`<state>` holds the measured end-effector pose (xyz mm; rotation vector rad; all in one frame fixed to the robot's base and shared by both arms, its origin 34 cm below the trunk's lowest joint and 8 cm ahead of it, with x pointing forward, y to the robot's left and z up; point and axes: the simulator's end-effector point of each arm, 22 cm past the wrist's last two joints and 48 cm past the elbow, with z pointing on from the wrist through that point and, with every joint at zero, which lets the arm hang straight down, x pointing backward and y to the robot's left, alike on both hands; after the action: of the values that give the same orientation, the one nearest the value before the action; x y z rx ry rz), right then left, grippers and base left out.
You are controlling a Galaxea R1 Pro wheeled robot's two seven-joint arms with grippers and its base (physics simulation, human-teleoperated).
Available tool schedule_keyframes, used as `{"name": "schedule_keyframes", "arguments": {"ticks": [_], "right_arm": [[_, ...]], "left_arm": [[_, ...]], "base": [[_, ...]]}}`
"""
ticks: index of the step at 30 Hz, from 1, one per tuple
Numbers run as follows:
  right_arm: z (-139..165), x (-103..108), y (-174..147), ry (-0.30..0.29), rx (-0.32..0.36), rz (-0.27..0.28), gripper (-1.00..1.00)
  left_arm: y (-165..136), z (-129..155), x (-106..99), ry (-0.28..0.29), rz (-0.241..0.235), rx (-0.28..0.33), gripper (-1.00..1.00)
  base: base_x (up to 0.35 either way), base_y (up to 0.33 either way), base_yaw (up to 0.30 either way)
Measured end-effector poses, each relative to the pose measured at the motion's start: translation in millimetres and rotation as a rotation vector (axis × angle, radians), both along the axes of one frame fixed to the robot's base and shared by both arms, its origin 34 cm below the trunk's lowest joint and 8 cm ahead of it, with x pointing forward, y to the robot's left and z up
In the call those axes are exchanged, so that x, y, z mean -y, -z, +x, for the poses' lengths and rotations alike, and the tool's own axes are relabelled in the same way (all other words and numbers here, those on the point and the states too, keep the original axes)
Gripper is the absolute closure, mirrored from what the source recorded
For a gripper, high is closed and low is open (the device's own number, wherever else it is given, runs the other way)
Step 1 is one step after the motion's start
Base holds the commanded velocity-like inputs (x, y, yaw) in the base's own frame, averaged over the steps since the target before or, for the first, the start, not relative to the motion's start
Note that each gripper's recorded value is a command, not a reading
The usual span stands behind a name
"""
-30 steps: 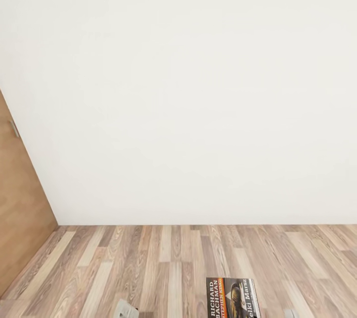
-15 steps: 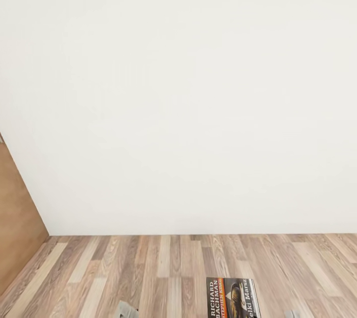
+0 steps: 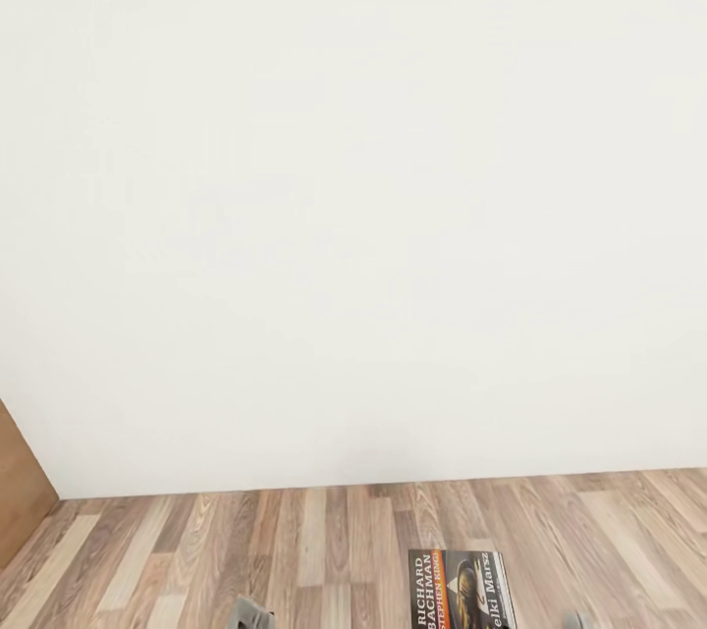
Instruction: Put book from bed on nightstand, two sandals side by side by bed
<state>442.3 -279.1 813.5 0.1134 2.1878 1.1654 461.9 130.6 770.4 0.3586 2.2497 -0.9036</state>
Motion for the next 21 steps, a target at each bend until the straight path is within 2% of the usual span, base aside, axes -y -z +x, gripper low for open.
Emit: {"name": "schedule_keyframes", "arguments": {"ticks": [4,12,21], "right_arm": [[-0.2,0.0,0.2,0.000,0.000,0.000,1.00],[-0.9,0.1,1.5,0.000,-0.004,0.000,1.00],[-0.5,0.4,2.8,0.004,-0.007,0.001,1.00]], "left_arm": [[0.2,-0.1,0.0,0.000,0.000,-0.001,-1.00],[1.7,-1.0,0.1,0.000,0.000,-0.005,-1.00],[3.7,-1.9,0.0,0.000,0.000,-0.010,-1.00]], "base": [[0.323,0.000,-0.094],[0.313,0.000,-0.236],[0.053,0.000,-0.255]]}}
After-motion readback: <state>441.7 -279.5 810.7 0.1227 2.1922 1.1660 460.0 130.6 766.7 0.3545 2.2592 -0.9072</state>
